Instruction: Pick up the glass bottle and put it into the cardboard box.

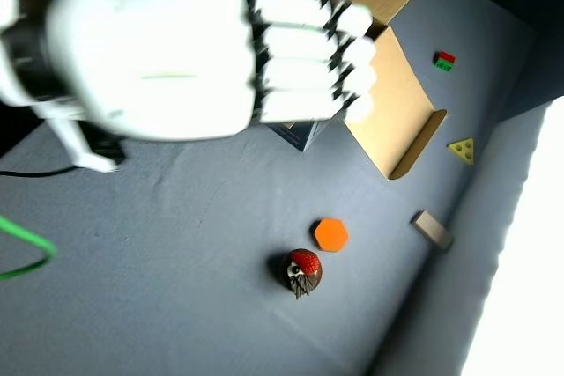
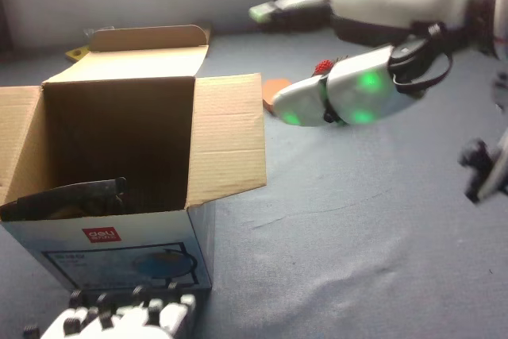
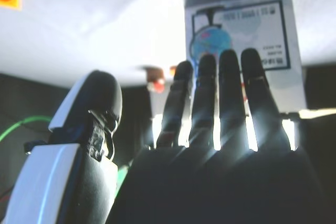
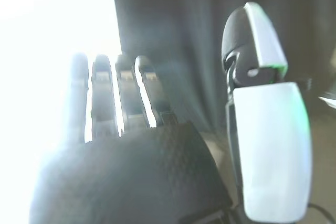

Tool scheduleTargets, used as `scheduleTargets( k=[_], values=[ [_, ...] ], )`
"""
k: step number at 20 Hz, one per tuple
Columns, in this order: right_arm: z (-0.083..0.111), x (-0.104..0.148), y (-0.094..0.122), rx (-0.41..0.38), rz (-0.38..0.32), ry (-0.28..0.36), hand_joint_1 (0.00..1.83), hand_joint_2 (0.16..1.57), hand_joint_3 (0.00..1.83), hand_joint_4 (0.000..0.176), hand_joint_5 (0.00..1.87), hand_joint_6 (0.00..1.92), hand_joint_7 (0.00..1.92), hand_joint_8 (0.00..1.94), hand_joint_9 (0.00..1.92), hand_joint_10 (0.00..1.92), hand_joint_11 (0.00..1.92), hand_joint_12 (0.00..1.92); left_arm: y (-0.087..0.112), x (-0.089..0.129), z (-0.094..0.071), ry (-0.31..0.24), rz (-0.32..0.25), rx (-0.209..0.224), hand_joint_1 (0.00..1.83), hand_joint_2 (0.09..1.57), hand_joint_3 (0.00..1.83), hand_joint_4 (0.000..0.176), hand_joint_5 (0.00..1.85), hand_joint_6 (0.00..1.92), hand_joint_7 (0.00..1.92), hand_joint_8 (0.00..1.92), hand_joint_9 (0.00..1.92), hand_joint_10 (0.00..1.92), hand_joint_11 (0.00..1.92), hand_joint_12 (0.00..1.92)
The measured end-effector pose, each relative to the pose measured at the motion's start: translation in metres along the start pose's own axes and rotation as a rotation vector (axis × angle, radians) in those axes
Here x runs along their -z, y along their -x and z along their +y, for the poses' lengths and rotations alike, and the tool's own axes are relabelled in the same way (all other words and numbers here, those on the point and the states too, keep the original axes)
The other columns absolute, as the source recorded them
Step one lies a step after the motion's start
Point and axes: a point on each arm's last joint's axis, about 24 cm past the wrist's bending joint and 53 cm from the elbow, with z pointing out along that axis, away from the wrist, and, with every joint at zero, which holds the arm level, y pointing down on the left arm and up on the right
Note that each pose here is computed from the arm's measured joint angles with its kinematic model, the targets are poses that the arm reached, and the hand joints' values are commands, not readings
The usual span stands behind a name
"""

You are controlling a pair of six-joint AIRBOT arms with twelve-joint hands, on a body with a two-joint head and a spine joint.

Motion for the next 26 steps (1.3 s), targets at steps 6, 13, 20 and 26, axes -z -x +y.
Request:
scheduleTargets(
  k=[6, 13, 20, 26],
  values=[
    [-0.024, 0.029, -0.022, -0.066, -0.050, -0.221, 0.35, 1.34, 0.01, 0.000, 0.88, 1.39, 1.08, 1.53, 1.07, 1.90, 1.07, 1.92, 0.026, 0.004, -0.029, -0.041, -0.039, -0.013, 0.25, 1.36, 0.00, 0.000, 0.56, 1.48, 0.75, 1.38, 0.67, 1.65, 0.50, 1.91],
    [-0.018, 0.048, -0.046, -0.072, -0.117, -0.260, 0.93, 0.89, 1.09, 0.000, 0.73, 1.92, 1.23, 1.94, 1.32, 1.92, 1.38, 1.92, 0.070, 0.008, -0.053, -0.091, -0.143, -0.008, 0.65, 1.45, 0.02, 0.000, 1.03, 1.92, 1.20, 1.92, 1.34, 1.92, 1.31, 1.92],
    [-0.025, 0.049, -0.059, -0.079, -0.090, -0.284, 0.71, 1.26, 0.52, 0.000, 1.05, 1.89, 1.27, 1.93, 1.35, 1.92, 1.40, 1.92, 0.085, 0.010, -0.067, -0.159, -0.207, 0.011, 0.72, 1.46, 0.01, 0.000, 1.04, 1.92, 1.20, 1.92, 1.31, 1.92, 1.27, 1.92],
    [-0.026, 0.051, -0.054, -0.044, -0.103, -0.296, 0.94, 0.84, 1.16, 0.000, 0.73, 1.92, 1.26, 1.93, 1.34, 1.92, 1.38, 1.92, 0.085, 0.011, -0.069, -0.170, -0.203, 0.027, 0.72, 1.46, 0.01, 0.000, 1.03, 1.92, 1.20, 1.92, 1.31, 1.92, 1.27, 1.92]
  ],
)
